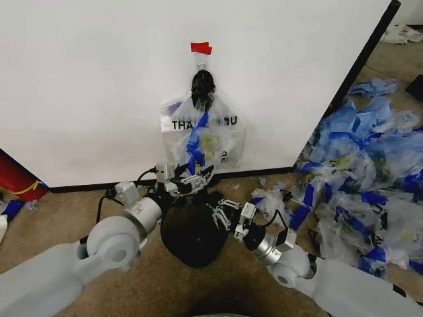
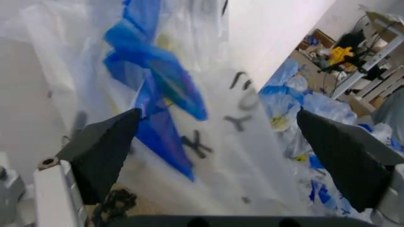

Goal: Pick up the garbage bag from the wall and place it over the trash bin.

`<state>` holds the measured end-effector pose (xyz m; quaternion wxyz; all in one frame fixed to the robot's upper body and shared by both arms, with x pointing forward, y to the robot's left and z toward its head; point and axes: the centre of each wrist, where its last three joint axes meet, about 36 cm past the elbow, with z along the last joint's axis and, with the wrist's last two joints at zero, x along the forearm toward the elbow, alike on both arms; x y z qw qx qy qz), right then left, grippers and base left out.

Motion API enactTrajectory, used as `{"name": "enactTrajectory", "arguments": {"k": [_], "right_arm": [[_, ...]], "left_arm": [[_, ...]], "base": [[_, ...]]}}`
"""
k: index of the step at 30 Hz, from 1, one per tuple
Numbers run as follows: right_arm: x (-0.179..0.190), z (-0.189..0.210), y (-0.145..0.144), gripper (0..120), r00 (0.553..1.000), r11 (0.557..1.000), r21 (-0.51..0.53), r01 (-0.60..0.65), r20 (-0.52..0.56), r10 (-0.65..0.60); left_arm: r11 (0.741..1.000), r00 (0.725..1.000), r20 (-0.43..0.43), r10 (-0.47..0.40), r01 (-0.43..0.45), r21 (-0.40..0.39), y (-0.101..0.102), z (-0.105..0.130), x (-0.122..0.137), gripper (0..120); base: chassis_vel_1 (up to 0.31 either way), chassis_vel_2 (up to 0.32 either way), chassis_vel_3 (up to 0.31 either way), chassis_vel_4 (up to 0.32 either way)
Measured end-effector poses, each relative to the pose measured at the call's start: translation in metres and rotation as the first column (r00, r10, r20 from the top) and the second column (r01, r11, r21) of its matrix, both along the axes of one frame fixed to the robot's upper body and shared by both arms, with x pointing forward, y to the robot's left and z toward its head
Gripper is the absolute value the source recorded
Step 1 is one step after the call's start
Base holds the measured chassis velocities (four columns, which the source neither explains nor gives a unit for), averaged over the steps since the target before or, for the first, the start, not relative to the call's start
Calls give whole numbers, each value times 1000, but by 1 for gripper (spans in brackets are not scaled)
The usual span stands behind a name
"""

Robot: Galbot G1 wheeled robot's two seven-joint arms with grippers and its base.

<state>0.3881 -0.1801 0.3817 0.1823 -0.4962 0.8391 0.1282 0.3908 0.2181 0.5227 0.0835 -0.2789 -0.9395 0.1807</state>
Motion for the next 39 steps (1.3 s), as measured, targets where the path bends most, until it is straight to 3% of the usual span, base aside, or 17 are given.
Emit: {"name": "enactTrajectory", "arguments": {"k": [18,39], "right_arm": [[-2,4,0,0,1000,1000,15,-2,18,2],[-4,2,-1,0,1000,1000,19,6,26,-6]], "left_arm": [[1000,1000,-25,11,-10,15,-2,-16,9,94],[1000,1000,-22,22,-21,20,1,-20,5,20]], "base": [[0,0,0,0],[0,0,0,0]]}}
